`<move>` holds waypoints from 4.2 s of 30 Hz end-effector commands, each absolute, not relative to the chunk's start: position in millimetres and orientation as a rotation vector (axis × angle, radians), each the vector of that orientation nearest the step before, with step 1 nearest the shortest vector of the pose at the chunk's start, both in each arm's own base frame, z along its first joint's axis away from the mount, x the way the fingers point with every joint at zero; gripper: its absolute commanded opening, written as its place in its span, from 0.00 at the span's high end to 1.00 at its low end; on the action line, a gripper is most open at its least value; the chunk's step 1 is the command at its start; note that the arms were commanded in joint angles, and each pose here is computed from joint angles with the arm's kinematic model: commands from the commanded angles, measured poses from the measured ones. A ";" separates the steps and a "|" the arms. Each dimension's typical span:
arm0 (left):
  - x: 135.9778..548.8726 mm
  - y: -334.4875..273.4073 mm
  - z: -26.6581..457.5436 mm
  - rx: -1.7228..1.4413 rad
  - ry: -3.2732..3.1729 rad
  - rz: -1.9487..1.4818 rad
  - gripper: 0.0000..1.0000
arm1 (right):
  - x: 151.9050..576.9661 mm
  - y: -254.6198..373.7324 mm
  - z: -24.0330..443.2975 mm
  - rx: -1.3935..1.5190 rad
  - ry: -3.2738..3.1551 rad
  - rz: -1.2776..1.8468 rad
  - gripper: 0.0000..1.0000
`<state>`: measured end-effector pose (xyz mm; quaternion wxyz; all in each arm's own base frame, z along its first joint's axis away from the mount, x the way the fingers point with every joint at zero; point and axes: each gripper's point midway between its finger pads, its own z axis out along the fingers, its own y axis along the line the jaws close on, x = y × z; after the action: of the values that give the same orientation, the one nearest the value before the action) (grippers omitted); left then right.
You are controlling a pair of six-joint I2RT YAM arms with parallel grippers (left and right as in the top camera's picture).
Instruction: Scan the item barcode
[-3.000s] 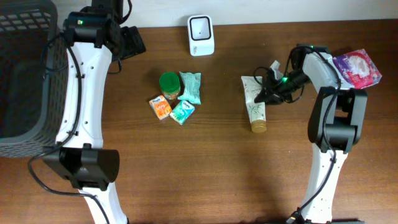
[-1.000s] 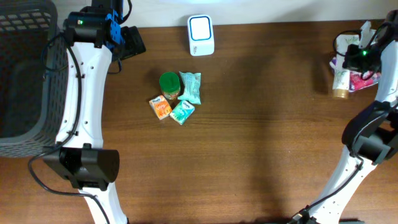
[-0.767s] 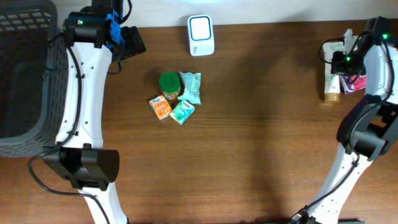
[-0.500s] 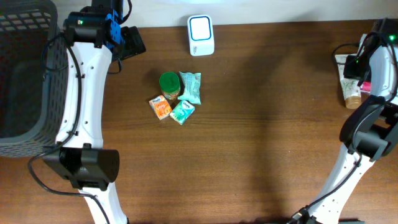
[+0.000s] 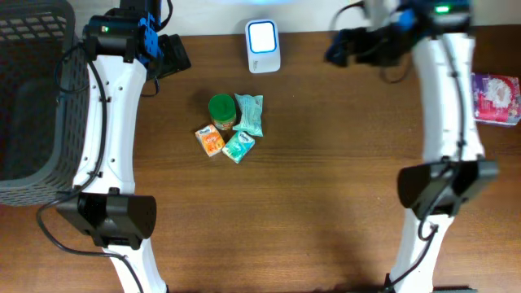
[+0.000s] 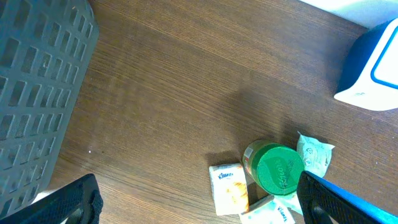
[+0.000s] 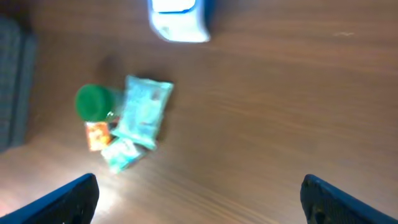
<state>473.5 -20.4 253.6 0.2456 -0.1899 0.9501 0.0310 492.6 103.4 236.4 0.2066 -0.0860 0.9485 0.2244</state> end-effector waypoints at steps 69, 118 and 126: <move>474.0 -22.5 250.1 -0.500 2.605 0.090 0.01 | 414.6 159.7 14.5 -0.454 2.686 -0.621 0.47; 474.0 -22.5 250.1 -0.500 2.605 0.090 0.01 | 413.2 53.4 71.6 0.185 3.089 0.708 0.01; 474.0 -22.6 250.1 -0.500 2.605 0.089 0.01 | 396.9 68.5 17.1 0.095 3.113 0.760 0.11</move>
<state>473.3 -20.5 253.5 0.2452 -0.1899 0.9502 0.0309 411.6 59.7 37.2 -0.0116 0.0492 0.9752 0.2156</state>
